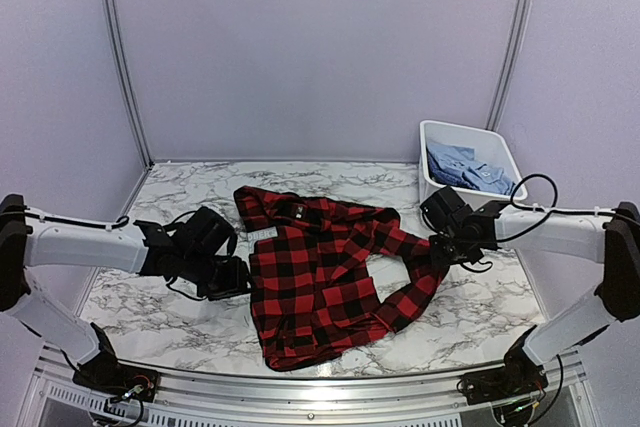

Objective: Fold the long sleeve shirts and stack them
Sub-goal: Flatten out the crumpled shirt at the center of the board.

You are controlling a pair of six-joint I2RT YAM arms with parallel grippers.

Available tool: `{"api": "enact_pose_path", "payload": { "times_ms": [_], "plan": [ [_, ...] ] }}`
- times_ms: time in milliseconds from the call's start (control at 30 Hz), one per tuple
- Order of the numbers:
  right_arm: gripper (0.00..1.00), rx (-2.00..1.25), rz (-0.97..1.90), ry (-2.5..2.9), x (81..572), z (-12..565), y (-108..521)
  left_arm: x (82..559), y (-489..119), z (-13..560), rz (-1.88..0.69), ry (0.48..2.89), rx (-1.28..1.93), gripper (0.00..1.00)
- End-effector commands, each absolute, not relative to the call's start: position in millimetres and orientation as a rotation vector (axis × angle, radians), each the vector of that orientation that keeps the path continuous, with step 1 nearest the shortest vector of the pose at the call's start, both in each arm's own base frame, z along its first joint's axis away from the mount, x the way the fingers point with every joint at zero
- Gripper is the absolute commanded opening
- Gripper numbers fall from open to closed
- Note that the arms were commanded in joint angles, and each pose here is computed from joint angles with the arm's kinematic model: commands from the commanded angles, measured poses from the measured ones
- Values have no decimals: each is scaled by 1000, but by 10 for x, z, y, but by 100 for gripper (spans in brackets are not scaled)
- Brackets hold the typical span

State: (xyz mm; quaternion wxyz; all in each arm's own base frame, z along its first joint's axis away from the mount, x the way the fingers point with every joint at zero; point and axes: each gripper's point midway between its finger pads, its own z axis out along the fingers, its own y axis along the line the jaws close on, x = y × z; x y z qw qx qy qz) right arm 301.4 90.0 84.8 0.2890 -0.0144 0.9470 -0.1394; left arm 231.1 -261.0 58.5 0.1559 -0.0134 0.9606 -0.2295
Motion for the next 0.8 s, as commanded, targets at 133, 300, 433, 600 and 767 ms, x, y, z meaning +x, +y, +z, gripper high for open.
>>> {"api": "enact_pose_path", "payload": {
  "times_ms": [133,300,433,600,767],
  "plan": [
    [41,-123,-150,2416,3017,1321,1427,1822,-2705,477,-694,2799,-4,45],
    [46,-270,37,2367,2976,1416,2042,1729,-2850,526,-752,2787,21,41],
    [46,-349,211,2327,3004,1432,2517,1569,-2926,499,-764,2810,67,40],
    [46,-404,274,2326,3125,1322,2847,1304,-3048,475,-758,2842,187,40],
    [45,-447,300,2341,3214,1133,3061,1148,-3172,450,-726,2853,275,41]
  ]
}}
